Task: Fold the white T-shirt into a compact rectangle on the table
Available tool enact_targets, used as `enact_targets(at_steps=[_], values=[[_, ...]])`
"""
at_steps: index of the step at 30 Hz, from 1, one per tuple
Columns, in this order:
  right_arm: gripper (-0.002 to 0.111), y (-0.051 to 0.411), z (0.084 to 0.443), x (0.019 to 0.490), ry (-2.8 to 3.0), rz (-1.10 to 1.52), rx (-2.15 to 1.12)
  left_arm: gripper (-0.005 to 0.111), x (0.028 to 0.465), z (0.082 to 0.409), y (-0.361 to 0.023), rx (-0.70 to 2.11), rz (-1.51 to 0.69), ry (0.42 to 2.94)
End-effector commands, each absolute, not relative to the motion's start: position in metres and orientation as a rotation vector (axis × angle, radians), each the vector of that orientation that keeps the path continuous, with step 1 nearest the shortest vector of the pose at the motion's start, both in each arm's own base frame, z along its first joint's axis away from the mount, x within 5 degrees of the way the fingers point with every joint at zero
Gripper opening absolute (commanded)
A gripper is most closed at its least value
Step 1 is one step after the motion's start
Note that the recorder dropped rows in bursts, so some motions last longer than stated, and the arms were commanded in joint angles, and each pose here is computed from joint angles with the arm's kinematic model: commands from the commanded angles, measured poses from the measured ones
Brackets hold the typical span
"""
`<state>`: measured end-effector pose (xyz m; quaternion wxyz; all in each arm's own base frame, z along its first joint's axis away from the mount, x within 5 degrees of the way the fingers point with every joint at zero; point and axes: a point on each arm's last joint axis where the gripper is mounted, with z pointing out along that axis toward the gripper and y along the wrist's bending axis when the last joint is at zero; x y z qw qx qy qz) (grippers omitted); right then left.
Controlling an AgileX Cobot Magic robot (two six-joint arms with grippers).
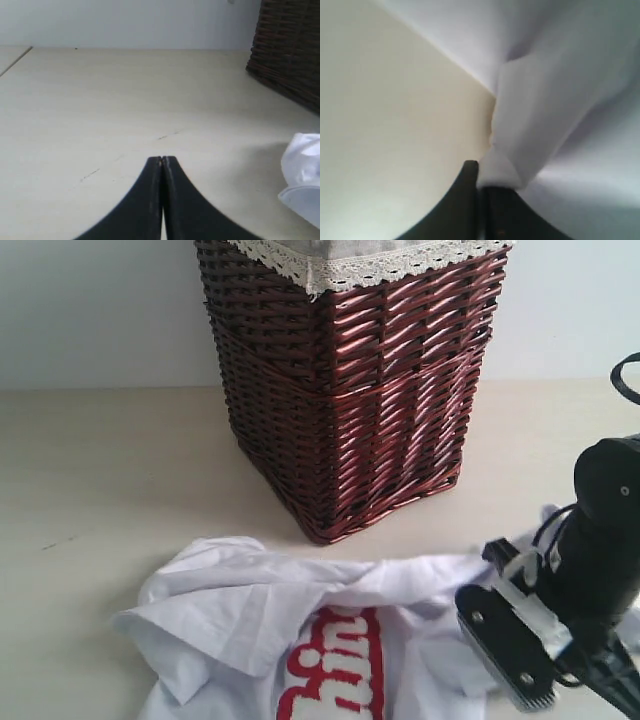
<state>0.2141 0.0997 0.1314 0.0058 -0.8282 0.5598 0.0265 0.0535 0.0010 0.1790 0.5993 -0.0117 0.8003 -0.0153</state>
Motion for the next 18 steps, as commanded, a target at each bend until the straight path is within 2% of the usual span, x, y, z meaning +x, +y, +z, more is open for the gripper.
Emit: enact_targets(at_steps=[1, 4, 11, 18], values=[[0.0, 0.092, 0.15, 0.183, 1.667, 0.467, -2.836, 0.0, 0.053, 0.181, 0.001, -0.023, -0.034, 1.839], [0.0, 0.095, 0.16, 0.178, 1.669, 0.498, -2.776, 0.0, 0.053, 0.181, 0.001, -0.023, -0.034, 1.839], [0.0, 0.11, 0.18, 0.186, 1.671, 0.388, -2.472, 0.0, 0.053, 0.181, 0.001, -0.023, -0.034, 1.839], [0.0, 0.121, 0.195, 0.223, 1.796, 0.09, -2.031, 0.0, 0.053, 0.181, 0.001, -0.023, -0.034, 1.839]])
